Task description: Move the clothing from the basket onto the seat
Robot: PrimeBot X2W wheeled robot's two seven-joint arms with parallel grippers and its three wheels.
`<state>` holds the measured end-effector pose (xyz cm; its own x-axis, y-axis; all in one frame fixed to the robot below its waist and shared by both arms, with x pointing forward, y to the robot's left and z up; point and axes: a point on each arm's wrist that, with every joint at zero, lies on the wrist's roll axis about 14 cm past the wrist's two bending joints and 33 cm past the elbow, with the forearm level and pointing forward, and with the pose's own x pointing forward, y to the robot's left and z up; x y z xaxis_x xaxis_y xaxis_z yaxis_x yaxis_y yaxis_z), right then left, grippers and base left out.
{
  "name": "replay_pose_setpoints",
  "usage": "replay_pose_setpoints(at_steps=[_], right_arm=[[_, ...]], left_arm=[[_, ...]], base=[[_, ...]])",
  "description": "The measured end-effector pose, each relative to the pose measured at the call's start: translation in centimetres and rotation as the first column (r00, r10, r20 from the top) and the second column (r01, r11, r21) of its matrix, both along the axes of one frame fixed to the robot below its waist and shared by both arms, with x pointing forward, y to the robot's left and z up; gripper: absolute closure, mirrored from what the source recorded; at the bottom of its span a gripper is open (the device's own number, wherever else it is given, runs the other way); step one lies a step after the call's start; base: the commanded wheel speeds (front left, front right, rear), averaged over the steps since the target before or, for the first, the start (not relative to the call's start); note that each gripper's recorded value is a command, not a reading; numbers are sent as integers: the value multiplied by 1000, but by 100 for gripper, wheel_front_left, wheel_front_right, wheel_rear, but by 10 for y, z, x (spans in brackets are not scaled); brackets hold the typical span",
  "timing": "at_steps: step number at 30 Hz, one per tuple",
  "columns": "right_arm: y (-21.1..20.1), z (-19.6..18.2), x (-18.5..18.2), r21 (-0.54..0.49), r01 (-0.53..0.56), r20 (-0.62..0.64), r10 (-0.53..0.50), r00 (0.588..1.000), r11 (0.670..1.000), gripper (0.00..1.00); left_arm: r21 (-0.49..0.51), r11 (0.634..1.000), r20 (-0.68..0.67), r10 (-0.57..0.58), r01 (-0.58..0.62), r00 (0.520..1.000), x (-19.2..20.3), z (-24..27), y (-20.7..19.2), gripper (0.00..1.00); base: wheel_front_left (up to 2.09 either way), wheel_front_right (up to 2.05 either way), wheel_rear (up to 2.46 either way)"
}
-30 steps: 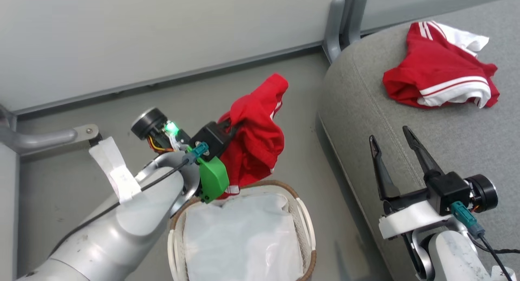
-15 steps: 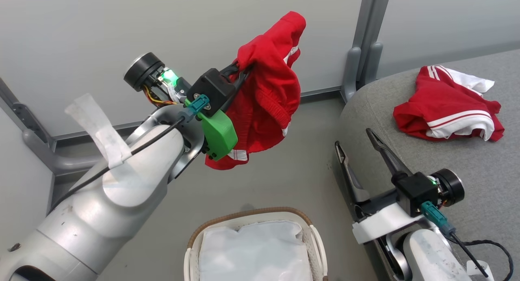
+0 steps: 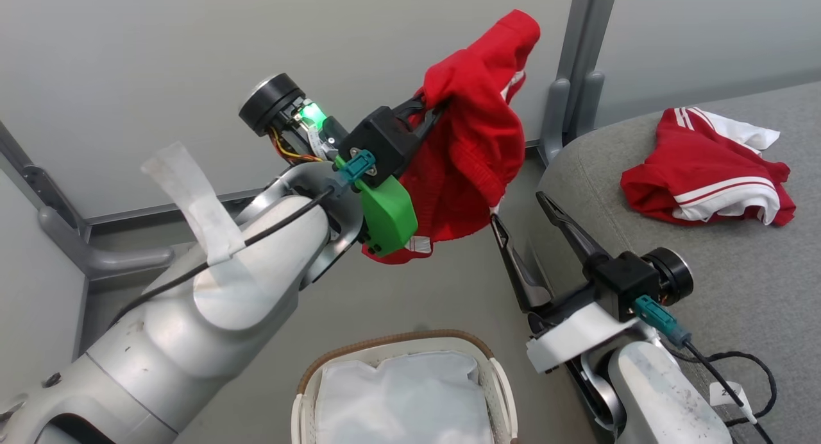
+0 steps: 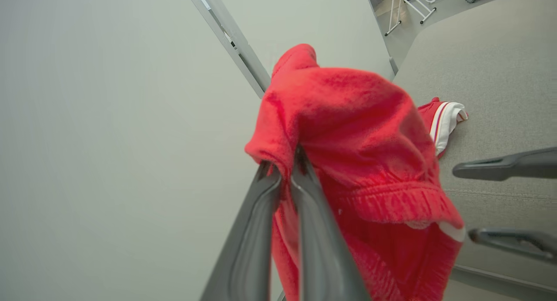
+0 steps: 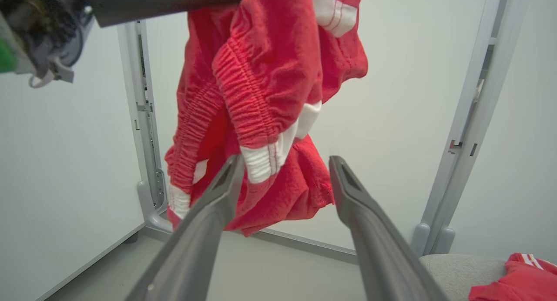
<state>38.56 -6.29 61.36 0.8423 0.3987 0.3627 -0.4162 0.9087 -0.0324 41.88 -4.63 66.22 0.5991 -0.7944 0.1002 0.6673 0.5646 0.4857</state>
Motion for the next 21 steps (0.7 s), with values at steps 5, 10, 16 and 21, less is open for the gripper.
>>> replay_pose_setpoints(at_steps=[5, 10, 16, 21], right_arm=[[9, 5, 10, -16, -24, 6, 24, 1000, 1000, 0], [15, 9, 19, -33, -39, 6, 39, 999, 999, 0], [22, 4, 24, -50, -54, -13, 53, 998, 997, 83], [24, 6, 25, -49, -58, -9, 57, 998, 997, 100]], left_arm=[[1, 999, 10, -51, 51, 999, -15, 4, -13, 100], [-6, 995, 12, -98, 98, 995, -30, 7, -23, 100], [-31, 994, -22, -101, 100, 995, -37, 3, -19, 100], [-83, 995, -80, -71, 64, 994, -36, -9, -7, 100]], base=[[0, 0, 0], [0, 0, 0], [0, 0, 0], [0, 0, 0]])
